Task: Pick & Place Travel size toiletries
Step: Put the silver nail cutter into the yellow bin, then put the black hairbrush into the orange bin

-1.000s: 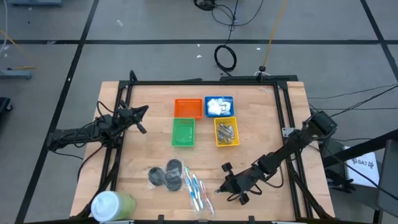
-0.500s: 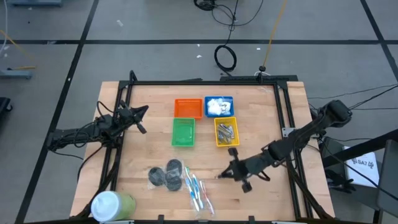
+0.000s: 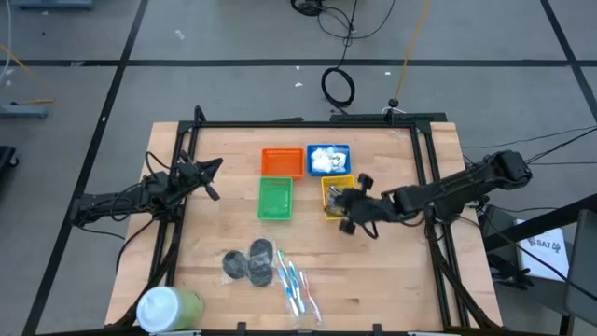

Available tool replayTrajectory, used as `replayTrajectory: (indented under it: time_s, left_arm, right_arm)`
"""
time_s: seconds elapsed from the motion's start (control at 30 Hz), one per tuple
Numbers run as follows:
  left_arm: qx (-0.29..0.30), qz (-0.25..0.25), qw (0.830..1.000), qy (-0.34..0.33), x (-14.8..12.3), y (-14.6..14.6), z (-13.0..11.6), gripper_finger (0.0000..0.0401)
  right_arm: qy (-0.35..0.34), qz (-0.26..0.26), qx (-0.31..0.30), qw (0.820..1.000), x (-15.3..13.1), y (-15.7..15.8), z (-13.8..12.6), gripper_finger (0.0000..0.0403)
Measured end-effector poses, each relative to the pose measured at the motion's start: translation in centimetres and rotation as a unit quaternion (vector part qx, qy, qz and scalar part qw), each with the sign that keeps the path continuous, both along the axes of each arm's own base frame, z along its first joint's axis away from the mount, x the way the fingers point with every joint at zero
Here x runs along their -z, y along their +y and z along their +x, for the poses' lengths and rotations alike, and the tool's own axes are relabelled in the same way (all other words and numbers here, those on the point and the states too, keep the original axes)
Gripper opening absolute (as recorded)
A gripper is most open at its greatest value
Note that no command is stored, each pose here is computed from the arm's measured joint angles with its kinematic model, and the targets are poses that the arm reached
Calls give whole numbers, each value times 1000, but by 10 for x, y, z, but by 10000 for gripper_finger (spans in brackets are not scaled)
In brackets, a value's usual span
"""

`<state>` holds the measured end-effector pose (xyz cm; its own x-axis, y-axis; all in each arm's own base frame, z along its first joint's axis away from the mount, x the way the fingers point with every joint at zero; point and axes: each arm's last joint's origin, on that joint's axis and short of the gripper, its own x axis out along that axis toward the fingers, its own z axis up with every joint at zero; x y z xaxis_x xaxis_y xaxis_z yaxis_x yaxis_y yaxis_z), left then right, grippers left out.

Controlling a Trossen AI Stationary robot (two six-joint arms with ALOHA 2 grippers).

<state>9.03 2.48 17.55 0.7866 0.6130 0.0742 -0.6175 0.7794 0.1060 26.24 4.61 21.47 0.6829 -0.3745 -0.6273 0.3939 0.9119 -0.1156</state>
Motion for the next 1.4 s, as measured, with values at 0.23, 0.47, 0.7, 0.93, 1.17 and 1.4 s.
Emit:
replayTrajectory:
  time_s: [0.23,0.47,0.7,0.93,1.17,1.4]
  left_arm:
    - [0,0,1000,0,0,0,0,1]
    - [0,0,1000,0,0,0,0,1]
    - [0,0,1000,0,0,0,0,1]
    - [0,0,1000,0,0,0,0,1]
    - [0,0,1000,0,0,0,0,1]
    - [0,0,1000,0,0,0,0,1]
  right_arm:
    - [18,29,83,996,23,-26,-9,56]
    - [27,49,122,991,39,-33,-19,95]
    - [8,54,119,991,38,-32,-16,136]
    - [-42,122,15,992,27,-25,-5,152]
    - [-114,178,-137,968,8,-5,4,142]
    - [-162,173,-248,939,0,28,6,141]
